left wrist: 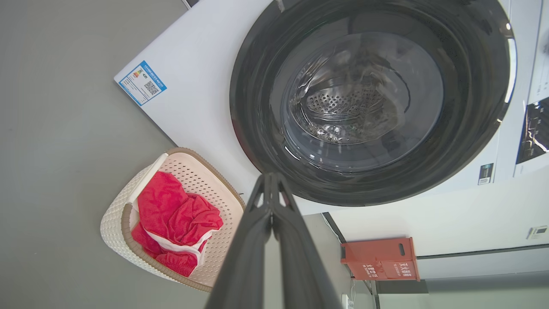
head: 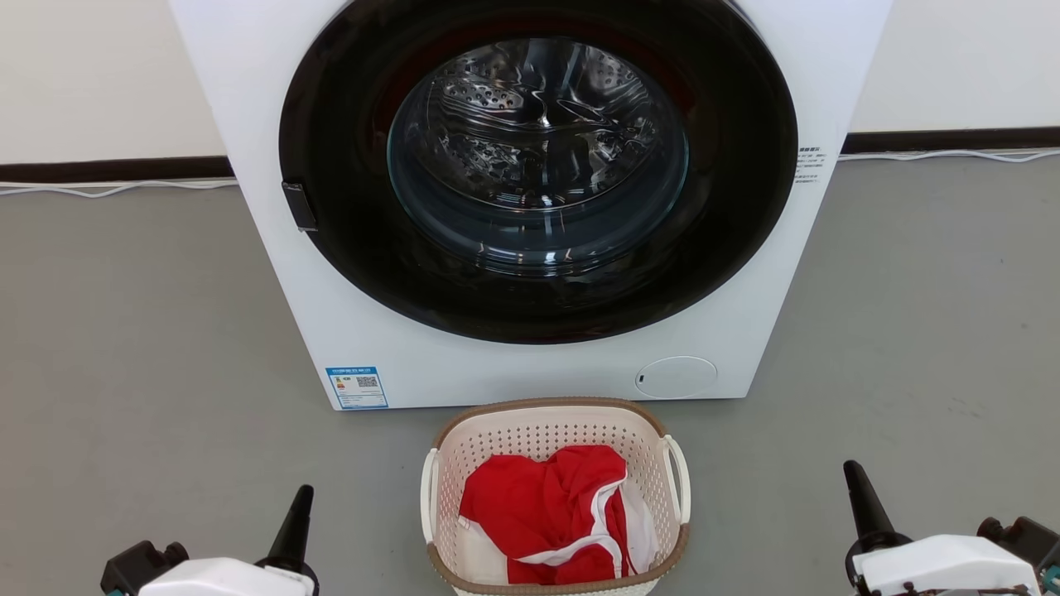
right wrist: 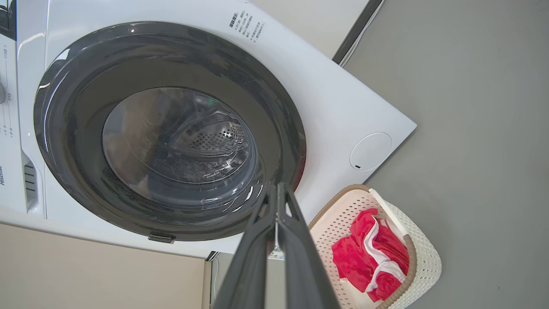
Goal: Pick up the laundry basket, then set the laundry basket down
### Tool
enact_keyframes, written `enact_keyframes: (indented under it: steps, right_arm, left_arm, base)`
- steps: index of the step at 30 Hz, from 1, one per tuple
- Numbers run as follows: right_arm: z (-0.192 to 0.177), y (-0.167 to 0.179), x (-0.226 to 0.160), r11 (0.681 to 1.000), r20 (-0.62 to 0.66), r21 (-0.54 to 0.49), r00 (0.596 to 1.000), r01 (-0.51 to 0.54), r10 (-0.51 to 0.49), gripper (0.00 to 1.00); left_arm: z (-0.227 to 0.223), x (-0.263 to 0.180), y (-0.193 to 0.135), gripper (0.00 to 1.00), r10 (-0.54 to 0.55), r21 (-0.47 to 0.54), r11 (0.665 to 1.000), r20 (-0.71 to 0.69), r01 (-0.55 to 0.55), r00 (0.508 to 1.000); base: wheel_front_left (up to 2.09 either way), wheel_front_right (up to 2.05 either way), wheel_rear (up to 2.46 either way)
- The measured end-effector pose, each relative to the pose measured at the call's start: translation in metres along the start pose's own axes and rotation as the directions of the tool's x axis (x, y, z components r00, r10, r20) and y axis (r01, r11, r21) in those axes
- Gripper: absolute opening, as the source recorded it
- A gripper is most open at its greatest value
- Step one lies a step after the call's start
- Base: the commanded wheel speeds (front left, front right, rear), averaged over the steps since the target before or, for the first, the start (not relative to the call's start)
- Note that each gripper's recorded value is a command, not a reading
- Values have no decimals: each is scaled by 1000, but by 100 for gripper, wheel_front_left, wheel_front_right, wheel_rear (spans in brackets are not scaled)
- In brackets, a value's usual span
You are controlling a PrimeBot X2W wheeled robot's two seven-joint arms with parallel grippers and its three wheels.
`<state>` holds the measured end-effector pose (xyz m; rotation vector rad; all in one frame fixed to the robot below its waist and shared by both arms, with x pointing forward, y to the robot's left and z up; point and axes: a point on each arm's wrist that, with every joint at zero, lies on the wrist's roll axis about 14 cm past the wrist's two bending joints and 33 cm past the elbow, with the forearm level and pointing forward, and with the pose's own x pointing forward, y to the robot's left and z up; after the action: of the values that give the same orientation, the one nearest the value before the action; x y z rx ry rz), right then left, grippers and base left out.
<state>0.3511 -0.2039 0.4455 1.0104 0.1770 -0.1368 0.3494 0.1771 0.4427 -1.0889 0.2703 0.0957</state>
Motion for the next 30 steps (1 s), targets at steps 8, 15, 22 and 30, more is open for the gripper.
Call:
enact_keyframes:
  steps: [8, 15, 22, 30]
  right_arm:
    - [5, 7, 5, 995, 14, 98, 1000, -23, 22, 0]
    - [8, 10, 6, 982, 23, 186, 999, -34, 31, 0]
    - [10, 12, 7, 962, 28, 270, 999, -47, 41, 0]
    - [15, 20, 12, 927, 43, 366, 997, -76, 65, 0]
  left_arm:
    - [6, 4, -6, 0, -23, -84, 996, 11, 24, 1000]
    - [7, 5, -8, 0, -36, -159, 986, 19, 39, 999]
    - [14, 8, -15, 0, -65, -225, 972, 39, 72, 997]
    - [18, 10, -19, 0, -86, -308, 946, 57, 99, 995]
  base:
    - [0, 0, 0]
    - [0, 0, 0]
    - [0, 0, 0]
    - [0, 0, 0]
